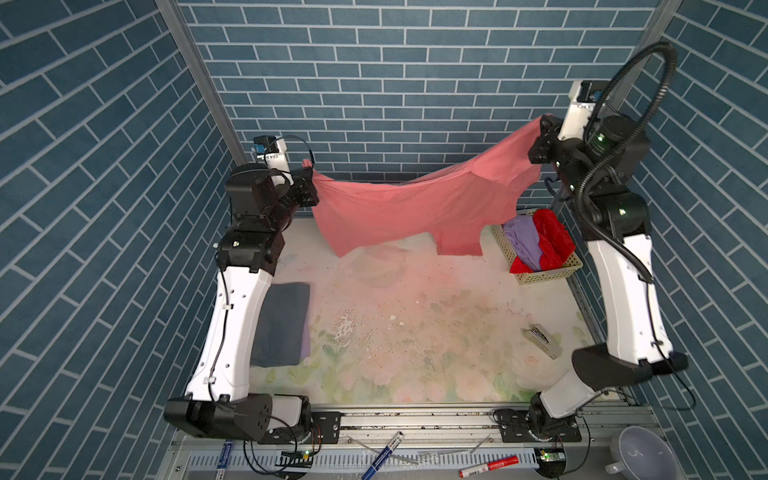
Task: Fold and stack the t-shirts
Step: 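Lift the shirt hem high with both grippers and swing it farther from the robot, then lower the shirt flat onto the table and release it with both grippers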
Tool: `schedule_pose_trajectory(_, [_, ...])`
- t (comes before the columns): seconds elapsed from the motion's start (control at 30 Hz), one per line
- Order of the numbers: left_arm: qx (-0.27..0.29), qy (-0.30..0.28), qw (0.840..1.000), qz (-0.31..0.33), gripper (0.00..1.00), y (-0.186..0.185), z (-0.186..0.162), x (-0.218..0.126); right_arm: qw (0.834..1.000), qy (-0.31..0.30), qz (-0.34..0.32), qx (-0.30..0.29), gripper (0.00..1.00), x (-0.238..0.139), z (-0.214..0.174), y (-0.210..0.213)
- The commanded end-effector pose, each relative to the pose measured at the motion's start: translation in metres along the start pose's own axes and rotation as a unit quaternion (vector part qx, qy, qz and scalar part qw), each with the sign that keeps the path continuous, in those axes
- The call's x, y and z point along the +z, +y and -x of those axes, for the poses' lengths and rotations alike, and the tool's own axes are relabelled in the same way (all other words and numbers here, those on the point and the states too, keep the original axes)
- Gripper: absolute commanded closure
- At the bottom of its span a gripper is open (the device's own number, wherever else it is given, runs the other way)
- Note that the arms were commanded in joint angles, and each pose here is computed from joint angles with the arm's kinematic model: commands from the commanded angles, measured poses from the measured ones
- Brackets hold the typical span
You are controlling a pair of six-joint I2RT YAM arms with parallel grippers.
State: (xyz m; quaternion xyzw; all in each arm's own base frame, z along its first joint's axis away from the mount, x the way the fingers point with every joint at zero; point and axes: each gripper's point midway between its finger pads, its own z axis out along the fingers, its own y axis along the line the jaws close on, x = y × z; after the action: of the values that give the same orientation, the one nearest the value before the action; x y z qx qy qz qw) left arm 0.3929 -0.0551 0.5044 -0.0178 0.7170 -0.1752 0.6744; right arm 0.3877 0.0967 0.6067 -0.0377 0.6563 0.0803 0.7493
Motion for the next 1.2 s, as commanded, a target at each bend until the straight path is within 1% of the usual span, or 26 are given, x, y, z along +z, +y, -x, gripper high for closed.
schedule_pose_trajectory(0.0, [0.012, 0.045, 0.999, 0.027, 1.00, 0.017, -0.043, -0.013, 0.999, 0.022, -0.002, 0.035, 1.00, -0.025, -0.032, -0.004])
schedule_pose_trajectory(0.03, [0.012, 0.061, 0.997, 0.040, 1.00, 0.024, -0.060, -0.018, 0.998, 0.047, -0.006, 0.046, 1.00, -0.030, -0.056, -0.006])
schedule_pose_trajectory(0.07, [0.008, 0.084, 0.995, 0.059, 1.00, 0.035, -0.085, -0.023, 0.995, 0.076, -0.012, 0.059, 1.00, -0.039, -0.084, -0.009])
schedule_pose_trajectory(0.13, [-0.002, 0.130, 0.987, 0.089, 1.00, 0.052, -0.133, -0.036, 0.985, 0.150, -0.025, 0.088, 1.00, -0.055, -0.151, -0.013])
schedule_pose_trajectory(0.17, [-0.013, 0.157, 0.982, 0.103, 1.00, 0.060, -0.161, -0.044, 0.976, 0.191, -0.033, 0.103, 1.00, -0.067, -0.187, -0.015])
schedule_pose_trajectory(0.2, [-0.026, 0.193, 0.974, 0.118, 1.00, 0.069, -0.194, -0.054, 0.963, 0.236, -0.049, 0.122, 1.00, -0.081, -0.225, -0.019])
schedule_pose_trajectory(0.27, [-0.055, 0.244, 0.959, 0.131, 1.00, 0.076, -0.240, -0.076, 0.933, 0.314, -0.073, 0.159, 1.00, -0.113, -0.287, -0.021])
schedule_pose_trajectory(0.3, [-0.072, 0.265, 0.952, 0.137, 0.87, 0.078, -0.262, -0.089, 0.916, 0.349, -0.091, 0.175, 1.00, -0.131, -0.314, -0.024])
schedule_pose_trajectory(0.33, [-0.086, 0.280, 0.946, 0.138, 0.75, 0.078, -0.277, -0.099, 0.903, 0.372, -0.107, 0.185, 1.00, -0.146, -0.331, -0.027])
schedule_pose_trajectory(0.37, [-0.100, 0.295, 0.941, 0.134, 0.70, 0.076, -0.292, -0.110, 0.892, 0.389, -0.126, 0.194, 1.00, -0.162, -0.344, -0.032])
schedule_pose_trajectory(0.4, [-0.114, 0.307, 0.935, 0.134, 0.65, 0.075, -0.303, -0.120, 0.884, 0.397, -0.144, 0.202, 0.93, -0.173, -0.354, -0.037])
schedule_pose_trajectory(0.43, [-0.123, 0.314, 0.932, 0.135, 0.55, 0.074, -0.309, -0.127, 0.881, 0.397, -0.152, 0.206, 0.81, -0.179, -0.356, -0.039])
schedule_pose_trajectory(0.47, [-0.131, 0.314, 0.930, 0.136, 0.47, 0.073, -0.311, -0.133, 0.882, 0.393, -0.156, 0.209, 0.72, -0.182, -0.356, -0.041])
schedule_pose_trajectory(0.5, [-0.134, 0.309, 0.931, 0.140, 0.47, 0.073, -0.309, -0.136, 0.884, 0.386, -0.156, 0.211, 0.67, -0.181, -0.352, -0.042])
schedule_pose_trajectory(0.53, [-0.137, 0.301, 0.932, 0.145, 0.43, 0.074, -0.305, -0.137, 0.888, 0.380, -0.153, 0.211, 0.64, -0.178, -0.349, -0.041])
schedule_pose_trajectory(0.57, [-0.137, 0.294, 0.935, 0.146, 0.36, 0.073, -0.299, -0.137, 0.891, 0.375, -0.146, 0.210, 0.59, -0.172, -0.345, -0.039])
schedule_pose_trajectory(0.6, [-0.136, 0.289, 0.937, 0.142, 0.30, 0.071, -0.294, -0.134, 0.893, 0.375, -0.138, 0.208, 0.57, -0.165, -0.343, -0.036])
schedule_pose_trajectory(0.63, [-0.135, 0.287, 0.938, 0.140, 0.28, 0.071, -0.290, -0.130, 0.894, 0.375, -0.129, 0.207, 0.56, -0.159, -0.342, -0.033])
schedule_pose_trajectory(0.73, [-0.146, 0.300, 0.933, 0.132, 0.27, 0.069, -0.293, -0.112, 0.896, 0.378, -0.102, 0.210, 0.54, -0.135, -0.344, -0.020])
schedule_pose_trajectory(0.9, [-0.186, 0.328, 0.919, 0.112, 0.26, 0.069, -0.323, -0.071, 0.907, 0.359, -0.057, 0.214, 0.53, -0.086, -0.361, -0.002])
schedule_pose_trajectory(1.0, [-0.202, 0.345, 0.911, 0.103, 0.26, 0.067, -0.344, -0.047, 0.909, 0.356, -0.034, 0.214, 0.52, -0.054, -0.373, 0.009])
schedule_pose_trajectory(1.17, [-0.191, 0.380, 0.899, 0.108, 0.26, 0.057, -0.378, -0.018, 0.895, 0.386, -0.006, 0.222, 0.52, -0.016, -0.404, 0.027])
